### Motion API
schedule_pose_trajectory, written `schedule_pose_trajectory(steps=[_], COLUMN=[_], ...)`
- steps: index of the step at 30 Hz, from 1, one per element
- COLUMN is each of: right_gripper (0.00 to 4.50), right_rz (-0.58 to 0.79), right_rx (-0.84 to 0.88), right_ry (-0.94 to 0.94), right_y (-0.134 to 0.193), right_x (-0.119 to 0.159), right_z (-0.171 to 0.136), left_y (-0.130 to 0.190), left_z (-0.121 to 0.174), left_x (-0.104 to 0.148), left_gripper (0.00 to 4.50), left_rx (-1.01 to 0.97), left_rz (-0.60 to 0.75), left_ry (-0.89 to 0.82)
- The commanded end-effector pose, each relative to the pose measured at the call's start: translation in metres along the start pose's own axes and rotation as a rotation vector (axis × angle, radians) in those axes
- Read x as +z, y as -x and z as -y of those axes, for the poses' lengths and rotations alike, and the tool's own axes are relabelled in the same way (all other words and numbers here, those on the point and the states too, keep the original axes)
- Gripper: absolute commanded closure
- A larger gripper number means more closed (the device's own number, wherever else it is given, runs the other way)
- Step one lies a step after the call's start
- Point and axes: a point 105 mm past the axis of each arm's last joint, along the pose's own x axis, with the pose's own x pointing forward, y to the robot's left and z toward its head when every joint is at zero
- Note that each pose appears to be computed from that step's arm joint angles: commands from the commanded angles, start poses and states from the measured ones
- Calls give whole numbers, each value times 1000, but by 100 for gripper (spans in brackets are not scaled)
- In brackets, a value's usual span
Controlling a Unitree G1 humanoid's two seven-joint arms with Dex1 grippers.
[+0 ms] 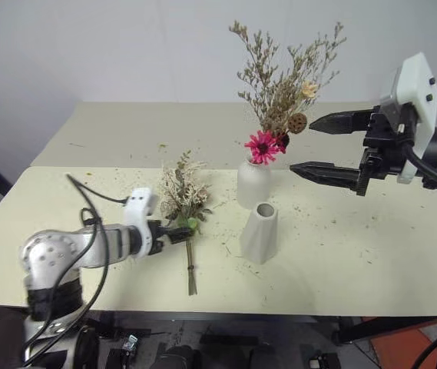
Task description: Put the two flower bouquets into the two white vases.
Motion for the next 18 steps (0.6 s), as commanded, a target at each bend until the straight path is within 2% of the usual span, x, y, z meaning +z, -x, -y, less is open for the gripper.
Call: schedule_pose_trajectory(steps=[1, 7, 11, 15, 18], right_gripper=[2, 2, 2, 2, 0], right_rz=[3, -1, -11, -12, -14], right_rx=[-49, -108, -138, -161, -174], right_ry=[38, 46, 40, 44, 46], right_y=[6, 14, 17, 19, 20], right_x=[6, 6, 2, 2, 2], right_z=[4, 7, 6, 6, 7], left_y=[-4, -12, -18, -31, -37], left_z=[9, -2, 3, 9, 7], left_x=[0, -3, 3, -4, -8], left_gripper=[0, 0, 0, 0, 57], left_rx=[-37, 16, -1, -7, 9], left_rz=[-48, -146, -166, -229, -262], left_ry=[-14, 12, 25, 30, 39])
